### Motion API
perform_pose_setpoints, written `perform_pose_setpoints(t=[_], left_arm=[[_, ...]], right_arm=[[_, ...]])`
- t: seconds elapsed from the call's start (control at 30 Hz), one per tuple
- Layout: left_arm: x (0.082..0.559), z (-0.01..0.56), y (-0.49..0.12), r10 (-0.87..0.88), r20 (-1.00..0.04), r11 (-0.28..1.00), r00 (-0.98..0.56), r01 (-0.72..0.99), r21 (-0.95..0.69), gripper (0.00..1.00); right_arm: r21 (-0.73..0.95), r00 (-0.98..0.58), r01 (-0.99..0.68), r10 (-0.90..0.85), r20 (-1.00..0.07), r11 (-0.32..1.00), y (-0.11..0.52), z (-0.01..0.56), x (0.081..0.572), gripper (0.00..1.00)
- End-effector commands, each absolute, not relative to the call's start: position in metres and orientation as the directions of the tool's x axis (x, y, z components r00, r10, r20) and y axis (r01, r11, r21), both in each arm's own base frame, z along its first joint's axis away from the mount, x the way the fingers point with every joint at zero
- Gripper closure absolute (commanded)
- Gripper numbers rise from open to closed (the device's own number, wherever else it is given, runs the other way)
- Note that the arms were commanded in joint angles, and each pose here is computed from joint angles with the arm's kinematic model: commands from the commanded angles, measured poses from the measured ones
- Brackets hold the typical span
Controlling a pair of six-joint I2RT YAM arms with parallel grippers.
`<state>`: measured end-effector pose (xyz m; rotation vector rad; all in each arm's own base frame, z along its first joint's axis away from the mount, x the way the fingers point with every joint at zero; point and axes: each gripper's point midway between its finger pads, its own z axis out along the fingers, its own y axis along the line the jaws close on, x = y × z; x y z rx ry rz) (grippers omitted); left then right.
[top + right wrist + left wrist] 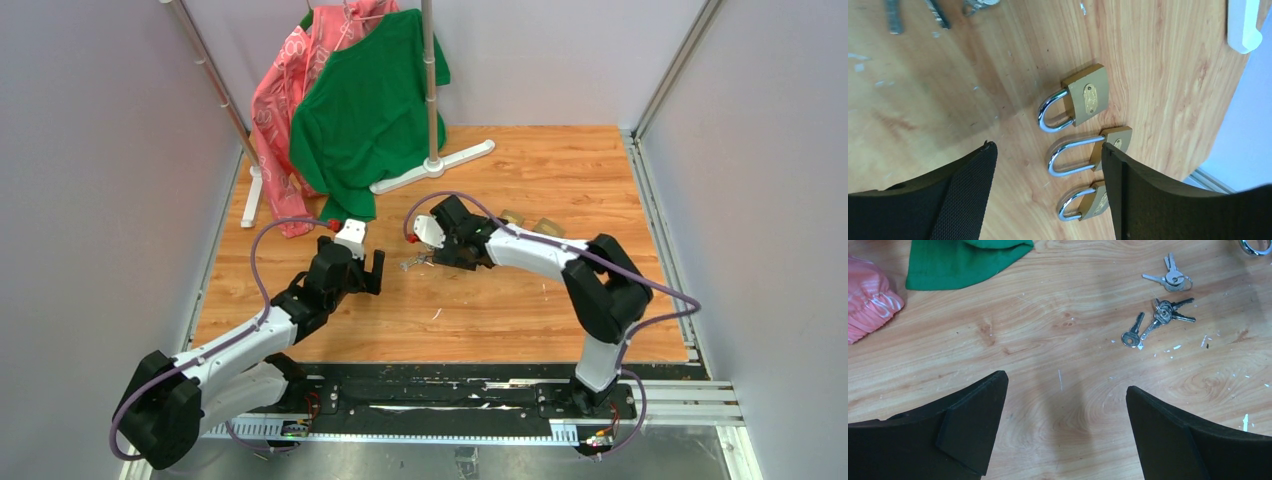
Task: Lock with the key
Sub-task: Place the lock at the center of the board, then reset both arms
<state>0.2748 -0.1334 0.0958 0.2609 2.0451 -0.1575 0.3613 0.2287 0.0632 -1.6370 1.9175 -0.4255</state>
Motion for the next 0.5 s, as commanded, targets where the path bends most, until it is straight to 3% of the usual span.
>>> perform_pose_setpoints(t=[0.0,0.07,0.1,0.23,0.33,0.47], left_arm=[[0.281,0.112,-0.14,0.099,-0.908,0.962,-0.408,0.272,-0.017,0.0],[0.283,0.122,-0.138,0.103,-0.917,0.964,-0.385,0.267,-0.005,0.0],[0.285,0.128,-0.135,0.103,-0.924,0.967,-0.369,0.256,0.006,0.0],[0.299,0.162,-0.114,0.07,-0.96,0.984,-0.27,0.177,0.022,0.0],[0.311,0.188,-0.084,0.026,-0.982,0.996,-0.19,0.084,0.01,0.0],[0.318,0.215,-0.03,0.032,-0.997,0.998,-0.063,-0.057,0.036,0.0]], right_arm=[[-0.485,-0.099,-0.818,-0.906,-0.411,0.309,0.235,0.107,0.338,0.21],[-0.409,-0.181,-0.777,-0.791,-0.584,0.479,0.23,0.141,0.338,0.2],[-0.333,-0.273,-0.705,-0.672,-0.688,0.627,0.211,0.167,0.345,0.19],[-0.097,-0.461,-0.361,-0.268,-0.846,0.928,0.114,0.206,0.359,0.18],[0.002,-0.454,-0.074,-0.032,-0.89,0.997,0.043,0.214,0.348,0.16],[0.099,-0.387,0.256,0.196,-0.901,0.961,-0.032,0.201,0.316,0.11]])
